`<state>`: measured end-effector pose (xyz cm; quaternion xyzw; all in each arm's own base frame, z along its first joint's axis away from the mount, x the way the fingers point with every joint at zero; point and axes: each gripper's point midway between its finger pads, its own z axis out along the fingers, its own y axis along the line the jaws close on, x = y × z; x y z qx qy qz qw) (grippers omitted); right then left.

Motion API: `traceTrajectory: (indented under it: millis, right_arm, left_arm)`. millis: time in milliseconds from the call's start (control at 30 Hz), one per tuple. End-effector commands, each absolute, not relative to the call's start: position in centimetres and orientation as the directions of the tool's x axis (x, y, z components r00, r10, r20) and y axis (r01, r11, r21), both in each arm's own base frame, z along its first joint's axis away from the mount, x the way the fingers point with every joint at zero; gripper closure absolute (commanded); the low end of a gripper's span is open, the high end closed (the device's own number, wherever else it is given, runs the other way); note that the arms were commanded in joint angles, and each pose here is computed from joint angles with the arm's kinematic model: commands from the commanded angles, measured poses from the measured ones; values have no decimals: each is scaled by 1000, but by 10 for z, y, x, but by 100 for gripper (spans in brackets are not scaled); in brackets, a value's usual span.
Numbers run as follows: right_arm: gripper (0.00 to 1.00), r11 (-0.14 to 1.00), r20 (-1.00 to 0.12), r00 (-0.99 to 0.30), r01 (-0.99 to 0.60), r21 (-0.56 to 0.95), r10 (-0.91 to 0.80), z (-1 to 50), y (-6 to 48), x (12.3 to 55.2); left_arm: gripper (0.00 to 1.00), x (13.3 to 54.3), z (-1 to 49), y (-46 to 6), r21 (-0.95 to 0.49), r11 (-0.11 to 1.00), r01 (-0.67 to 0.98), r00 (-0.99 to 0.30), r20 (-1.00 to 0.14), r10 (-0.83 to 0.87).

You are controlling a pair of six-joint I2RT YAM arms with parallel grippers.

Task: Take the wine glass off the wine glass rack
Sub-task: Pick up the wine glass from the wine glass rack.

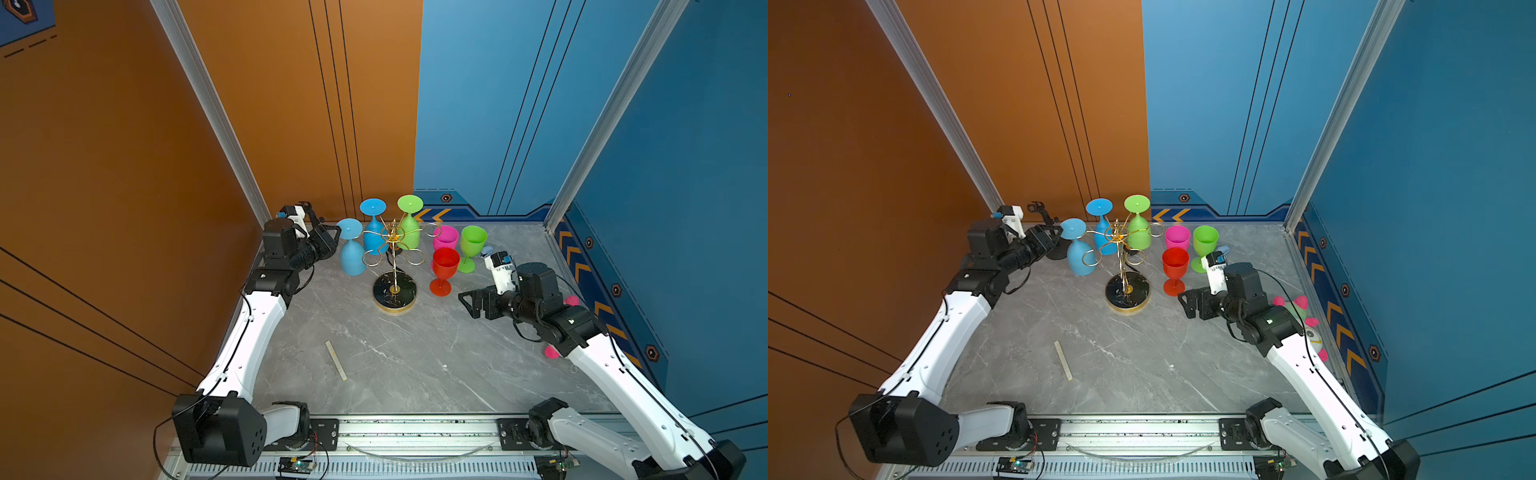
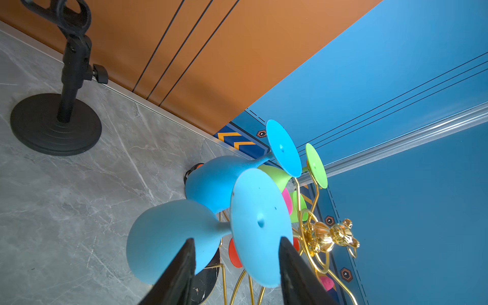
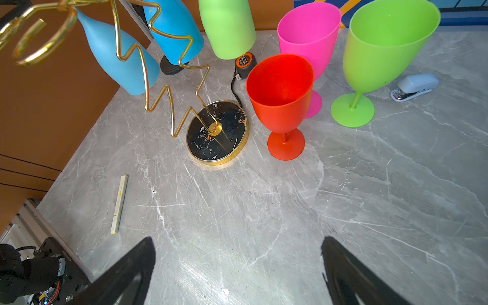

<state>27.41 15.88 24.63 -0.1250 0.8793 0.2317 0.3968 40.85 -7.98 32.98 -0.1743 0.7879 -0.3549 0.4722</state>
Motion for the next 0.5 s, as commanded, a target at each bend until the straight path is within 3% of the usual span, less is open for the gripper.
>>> traceTrajectory:
  millis: [0, 467]
  right_arm:
    - [2, 854, -755, -655, -406, 327, -22, 246, 161, 274]
    - [2, 858, -757, -654, -393, 329, -9, 245, 157, 271]
  left_arm:
    - [51, 412, 341, -82, -746, 659, 96, -491, -611, -621]
    - [63, 421, 336, -89, -773, 628, 93, -535, -571, -623]
